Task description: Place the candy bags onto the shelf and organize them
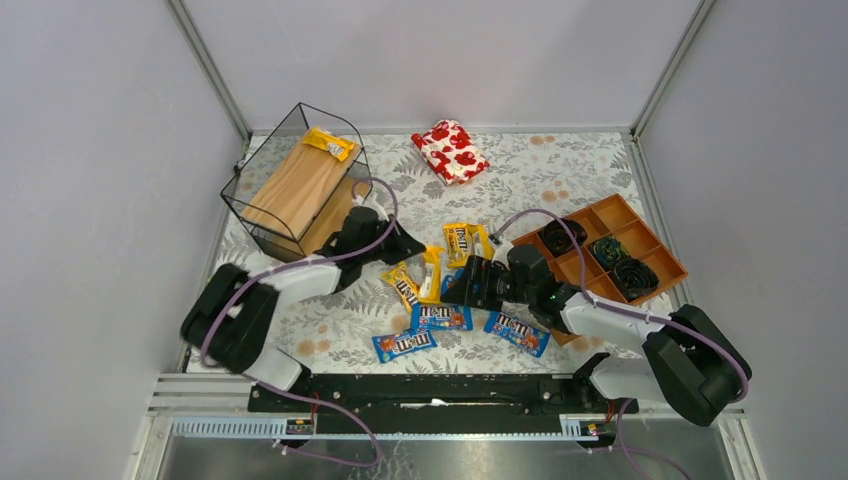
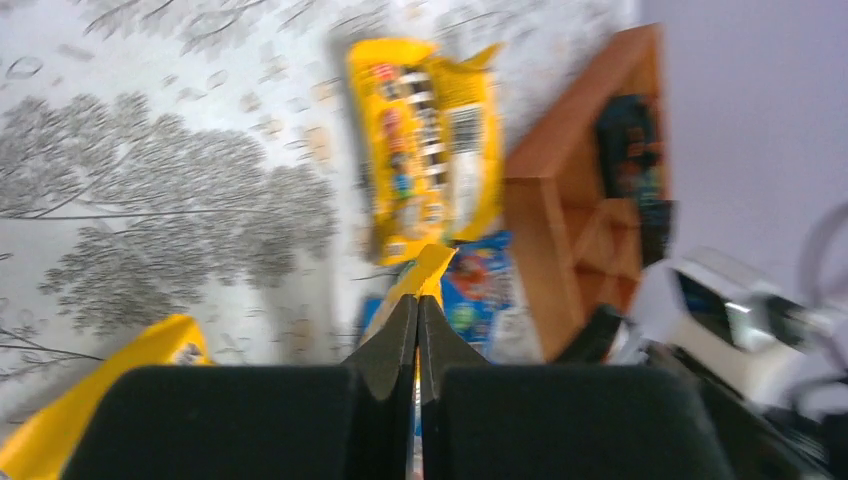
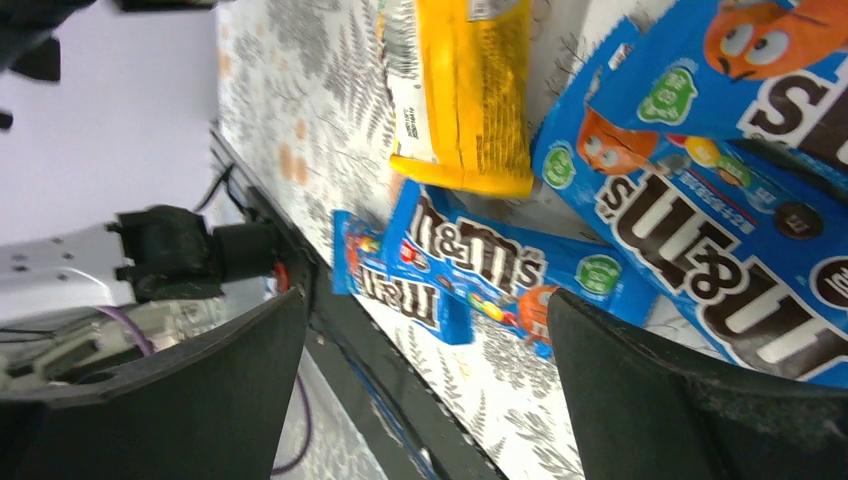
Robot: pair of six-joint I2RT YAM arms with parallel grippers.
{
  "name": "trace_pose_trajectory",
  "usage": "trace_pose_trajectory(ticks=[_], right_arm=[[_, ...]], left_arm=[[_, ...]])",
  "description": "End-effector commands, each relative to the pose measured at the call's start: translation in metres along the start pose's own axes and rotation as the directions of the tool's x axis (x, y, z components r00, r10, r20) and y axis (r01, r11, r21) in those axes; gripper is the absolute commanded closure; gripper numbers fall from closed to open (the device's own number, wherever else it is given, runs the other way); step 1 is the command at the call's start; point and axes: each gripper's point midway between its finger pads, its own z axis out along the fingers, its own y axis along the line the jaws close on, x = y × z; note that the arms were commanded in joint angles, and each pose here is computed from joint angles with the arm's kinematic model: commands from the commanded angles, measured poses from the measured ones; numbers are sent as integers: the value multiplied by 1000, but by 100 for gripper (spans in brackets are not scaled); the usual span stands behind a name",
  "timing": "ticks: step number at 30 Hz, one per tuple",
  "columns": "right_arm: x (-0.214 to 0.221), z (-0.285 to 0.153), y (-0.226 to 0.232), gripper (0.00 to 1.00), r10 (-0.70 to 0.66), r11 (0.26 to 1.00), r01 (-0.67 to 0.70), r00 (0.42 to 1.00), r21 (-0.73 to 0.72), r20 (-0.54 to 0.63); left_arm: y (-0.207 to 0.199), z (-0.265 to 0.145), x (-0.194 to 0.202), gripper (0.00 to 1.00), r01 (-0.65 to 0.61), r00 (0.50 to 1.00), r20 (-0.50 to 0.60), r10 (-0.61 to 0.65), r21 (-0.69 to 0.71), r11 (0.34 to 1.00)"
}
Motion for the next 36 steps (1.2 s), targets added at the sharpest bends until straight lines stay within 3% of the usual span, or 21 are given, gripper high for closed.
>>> trace_pose_trajectory(ticks=[1, 8, 12, 16, 22, 30, 36], right_arm=[[-27, -2, 33, 3, 90, 989, -74, 988, -127, 126], [-65, -23, 97, 1, 169, 918, -32, 933, -394, 318], [-70, -24, 120, 0, 164, 886, 25, 916, -462, 365], [-64, -16, 136, 0, 161, 852, 45, 925, -521, 343], [-62, -14, 149, 0, 195, 809, 76, 902, -584, 386], [-98, -25, 187, 0, 177, 752, 242, 822, -613, 541], [-116, -33, 221, 2, 186, 662, 350, 780, -663, 597]], left_arm=[[-74, -49, -48, 100, 7, 981, 188, -52, 236, 972], [-115, -112, -60, 100, 135, 935, 234, -266, 459, 878], [-145, -141, -63, 100, 186, 918, 166, -361, 624, 759], [-175, -170, -68, 100, 227, 902, 64, -426, 770, 596], [-198, -201, -78, 100, 257, 878, -40, -477, 880, 400], [-205, -231, -84, 100, 257, 852, -90, -516, 930, 262], [-213, -243, -87, 100, 252, 854, -106, -509, 941, 226]])
